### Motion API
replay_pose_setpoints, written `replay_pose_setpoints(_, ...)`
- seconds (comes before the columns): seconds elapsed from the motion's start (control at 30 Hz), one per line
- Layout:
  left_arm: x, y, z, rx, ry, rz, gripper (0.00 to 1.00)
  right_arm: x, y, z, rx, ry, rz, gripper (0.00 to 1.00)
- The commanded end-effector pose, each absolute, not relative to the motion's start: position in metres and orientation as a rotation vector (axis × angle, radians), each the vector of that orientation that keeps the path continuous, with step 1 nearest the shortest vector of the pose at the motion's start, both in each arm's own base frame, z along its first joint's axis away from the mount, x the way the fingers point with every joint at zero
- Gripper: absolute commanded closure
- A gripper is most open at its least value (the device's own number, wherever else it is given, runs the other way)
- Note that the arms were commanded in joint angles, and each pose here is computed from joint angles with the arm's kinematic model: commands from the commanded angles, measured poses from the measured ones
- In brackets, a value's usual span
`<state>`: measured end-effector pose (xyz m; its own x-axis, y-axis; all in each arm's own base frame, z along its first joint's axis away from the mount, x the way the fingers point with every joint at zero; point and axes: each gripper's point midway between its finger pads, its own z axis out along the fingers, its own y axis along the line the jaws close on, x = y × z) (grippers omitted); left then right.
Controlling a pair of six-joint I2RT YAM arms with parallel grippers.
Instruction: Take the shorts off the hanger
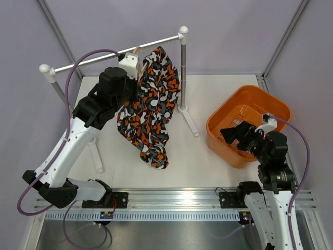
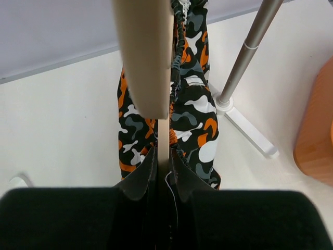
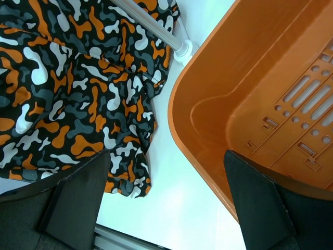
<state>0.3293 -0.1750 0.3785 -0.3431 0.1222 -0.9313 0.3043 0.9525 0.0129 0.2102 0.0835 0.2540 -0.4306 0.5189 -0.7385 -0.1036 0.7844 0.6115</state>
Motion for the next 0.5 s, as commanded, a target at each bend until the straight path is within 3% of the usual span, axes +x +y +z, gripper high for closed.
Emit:
replay_pose_setpoints(0.0, 0.332, -0.180, 0.414, 0.298, 1.803, -0.236, 1.00, 0.215, 0.089, 0.265, 0.253, 1.863, 0.745, 0.00)
replay_pose_setpoints(0.47, 0.249, -0.225, 0.345, 0.593, 1.963, -0.358, 1.00, 0.222, 0.116, 0.287, 0.078, 1.897, 0.860, 0.05)
